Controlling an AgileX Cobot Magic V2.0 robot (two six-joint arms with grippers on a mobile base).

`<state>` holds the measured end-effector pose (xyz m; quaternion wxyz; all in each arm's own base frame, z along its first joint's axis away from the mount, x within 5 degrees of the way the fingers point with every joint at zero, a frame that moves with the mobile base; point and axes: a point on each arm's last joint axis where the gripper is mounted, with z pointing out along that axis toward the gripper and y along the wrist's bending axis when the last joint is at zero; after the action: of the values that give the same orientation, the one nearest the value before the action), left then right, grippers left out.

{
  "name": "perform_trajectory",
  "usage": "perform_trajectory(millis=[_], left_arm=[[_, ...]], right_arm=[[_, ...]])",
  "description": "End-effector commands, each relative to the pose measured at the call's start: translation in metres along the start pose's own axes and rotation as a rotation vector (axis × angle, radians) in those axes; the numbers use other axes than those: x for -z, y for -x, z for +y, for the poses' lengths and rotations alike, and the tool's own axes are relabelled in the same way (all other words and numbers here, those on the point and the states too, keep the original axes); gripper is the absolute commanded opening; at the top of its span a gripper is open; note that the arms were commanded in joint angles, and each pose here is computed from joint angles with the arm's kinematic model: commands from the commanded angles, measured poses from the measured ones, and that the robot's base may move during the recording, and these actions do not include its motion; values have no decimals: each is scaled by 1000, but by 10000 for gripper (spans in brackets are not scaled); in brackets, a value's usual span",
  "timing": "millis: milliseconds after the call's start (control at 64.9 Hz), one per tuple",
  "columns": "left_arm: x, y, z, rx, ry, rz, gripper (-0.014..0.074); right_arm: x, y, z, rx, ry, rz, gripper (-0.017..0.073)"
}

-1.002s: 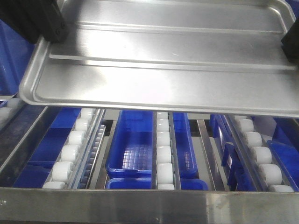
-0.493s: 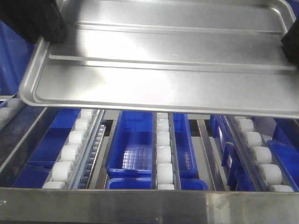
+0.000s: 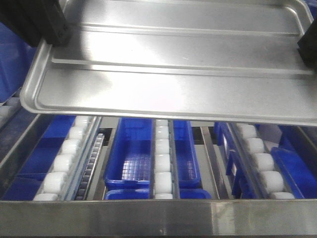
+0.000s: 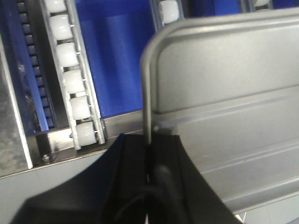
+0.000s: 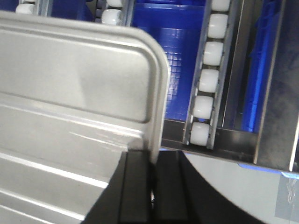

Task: Grab silver tray and stack on right shelf
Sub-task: 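Hold the silver tray level with both grippers while the base drives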

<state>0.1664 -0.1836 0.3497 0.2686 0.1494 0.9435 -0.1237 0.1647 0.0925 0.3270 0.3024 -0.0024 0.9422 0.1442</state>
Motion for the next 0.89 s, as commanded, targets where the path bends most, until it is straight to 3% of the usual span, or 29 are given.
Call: perform_trajectory(millis=[0, 878], left_arm=[[14, 3, 5, -33, 25, -48, -92], [14, 3, 5, -33, 25, -48, -92]], right_arm=[[11, 10, -1, 43, -2, -89, 57], [11, 10, -1, 43, -2, -89, 57]])
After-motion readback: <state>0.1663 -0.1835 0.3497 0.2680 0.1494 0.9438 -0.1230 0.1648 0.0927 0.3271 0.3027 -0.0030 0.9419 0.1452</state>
